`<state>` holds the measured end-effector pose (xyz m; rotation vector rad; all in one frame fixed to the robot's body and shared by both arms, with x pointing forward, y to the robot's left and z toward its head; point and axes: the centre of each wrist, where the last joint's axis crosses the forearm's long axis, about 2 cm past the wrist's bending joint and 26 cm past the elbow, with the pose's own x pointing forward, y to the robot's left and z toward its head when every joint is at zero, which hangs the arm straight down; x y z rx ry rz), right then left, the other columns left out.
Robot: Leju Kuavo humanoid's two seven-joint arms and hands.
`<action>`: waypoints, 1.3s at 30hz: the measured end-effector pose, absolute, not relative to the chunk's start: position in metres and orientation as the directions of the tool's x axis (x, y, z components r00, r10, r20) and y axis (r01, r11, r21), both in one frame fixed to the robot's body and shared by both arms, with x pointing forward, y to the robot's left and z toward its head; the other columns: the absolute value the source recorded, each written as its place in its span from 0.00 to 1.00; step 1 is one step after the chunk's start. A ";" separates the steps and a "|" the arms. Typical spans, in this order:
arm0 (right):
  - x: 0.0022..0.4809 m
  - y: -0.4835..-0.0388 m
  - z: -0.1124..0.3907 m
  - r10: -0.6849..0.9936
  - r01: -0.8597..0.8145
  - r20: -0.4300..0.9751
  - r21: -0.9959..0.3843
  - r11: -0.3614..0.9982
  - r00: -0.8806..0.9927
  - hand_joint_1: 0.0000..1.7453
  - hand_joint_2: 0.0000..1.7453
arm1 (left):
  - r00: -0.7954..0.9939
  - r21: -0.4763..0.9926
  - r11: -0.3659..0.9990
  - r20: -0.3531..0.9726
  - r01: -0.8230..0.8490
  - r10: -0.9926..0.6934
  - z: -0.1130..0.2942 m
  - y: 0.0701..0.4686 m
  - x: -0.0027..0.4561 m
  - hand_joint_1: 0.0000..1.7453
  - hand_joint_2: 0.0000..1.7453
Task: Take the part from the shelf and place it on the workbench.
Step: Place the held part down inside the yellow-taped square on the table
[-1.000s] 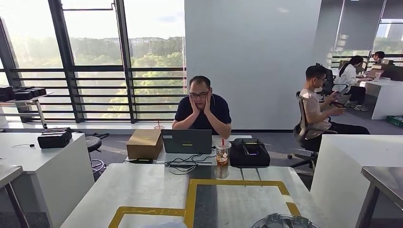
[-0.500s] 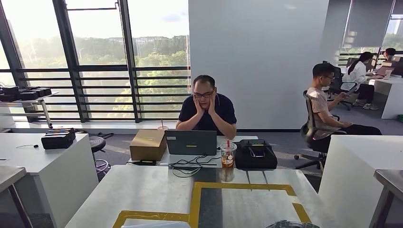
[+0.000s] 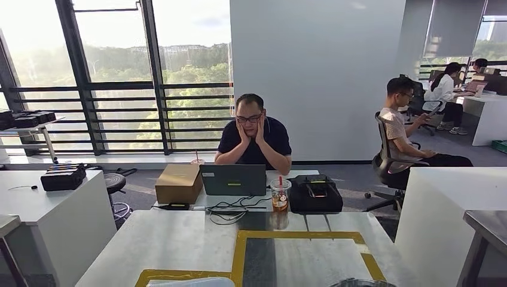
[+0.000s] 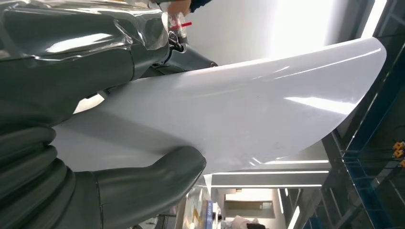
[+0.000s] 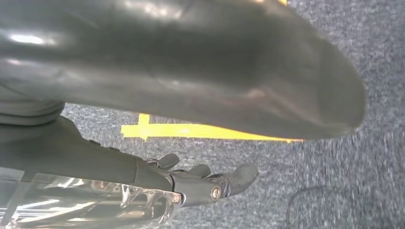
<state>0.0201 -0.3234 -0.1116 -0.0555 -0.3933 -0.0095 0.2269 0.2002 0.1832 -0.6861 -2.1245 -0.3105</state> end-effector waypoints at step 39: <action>0.016 -0.324 -0.112 0.012 0.008 0.379 -0.053 0.999 0.925 0.00 0.00 | -0.621 0.180 0.879 0.769 0.441 0.154 0.180 0.204 0.221 1.00 1.00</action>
